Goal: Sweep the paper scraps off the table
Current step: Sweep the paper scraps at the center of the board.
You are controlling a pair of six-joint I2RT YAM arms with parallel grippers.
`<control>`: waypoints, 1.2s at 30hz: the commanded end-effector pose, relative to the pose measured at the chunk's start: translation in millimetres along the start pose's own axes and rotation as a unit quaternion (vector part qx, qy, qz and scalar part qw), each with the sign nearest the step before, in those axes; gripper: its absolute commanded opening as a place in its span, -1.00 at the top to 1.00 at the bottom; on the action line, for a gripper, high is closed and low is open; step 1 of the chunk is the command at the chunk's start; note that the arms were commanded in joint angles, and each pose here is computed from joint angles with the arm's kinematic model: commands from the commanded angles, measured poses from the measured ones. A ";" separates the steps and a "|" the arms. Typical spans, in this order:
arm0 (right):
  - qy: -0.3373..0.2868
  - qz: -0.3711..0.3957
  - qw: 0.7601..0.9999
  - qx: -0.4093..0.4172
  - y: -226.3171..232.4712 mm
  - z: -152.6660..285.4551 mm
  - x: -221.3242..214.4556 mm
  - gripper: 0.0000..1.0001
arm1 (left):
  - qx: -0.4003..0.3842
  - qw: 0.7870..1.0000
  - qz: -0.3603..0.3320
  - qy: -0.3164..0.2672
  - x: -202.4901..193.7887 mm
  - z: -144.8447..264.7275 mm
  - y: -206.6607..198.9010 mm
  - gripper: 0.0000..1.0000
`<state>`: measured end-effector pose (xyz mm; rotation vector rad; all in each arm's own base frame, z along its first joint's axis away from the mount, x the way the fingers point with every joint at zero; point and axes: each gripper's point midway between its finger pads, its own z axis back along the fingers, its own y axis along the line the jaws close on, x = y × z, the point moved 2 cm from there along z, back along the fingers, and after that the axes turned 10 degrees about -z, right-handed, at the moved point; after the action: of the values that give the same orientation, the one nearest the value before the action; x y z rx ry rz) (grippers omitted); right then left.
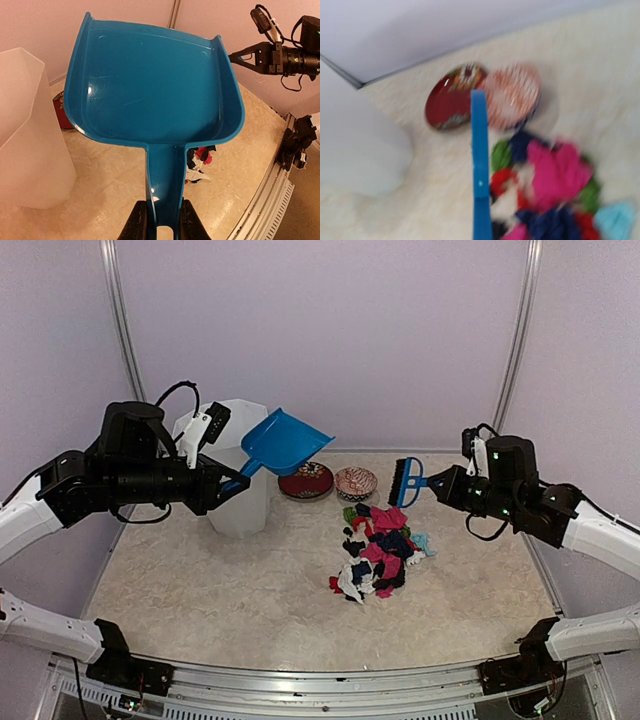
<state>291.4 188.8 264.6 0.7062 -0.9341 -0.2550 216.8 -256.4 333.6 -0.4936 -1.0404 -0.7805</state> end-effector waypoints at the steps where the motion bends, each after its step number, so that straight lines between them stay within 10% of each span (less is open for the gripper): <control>1: -0.050 0.157 0.985 -0.049 -2.9 0.6 31.8 1.00 | -0.007 1.000 -0.007 -0.022 13.8 0.8 -6.5 1.00; 18: -0.015 0.540 0.830 -0.140 -61.3 -65.1 -0.1 1.00 | -0.051 0.998 -0.017 0.026 -14.0 -1.2 -34.7 1.00; 36: 0.042 0.695 0.710 -0.106 -75.9 -138.7 -36.5 1.00 | -0.035 0.999 -0.008 0.030 -29.8 12.7 -28.9 1.00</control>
<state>370.4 202.8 120.9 -0.2785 -1.0128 0.9566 182.2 -260.6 311.2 -0.5142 -0.9550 -0.8564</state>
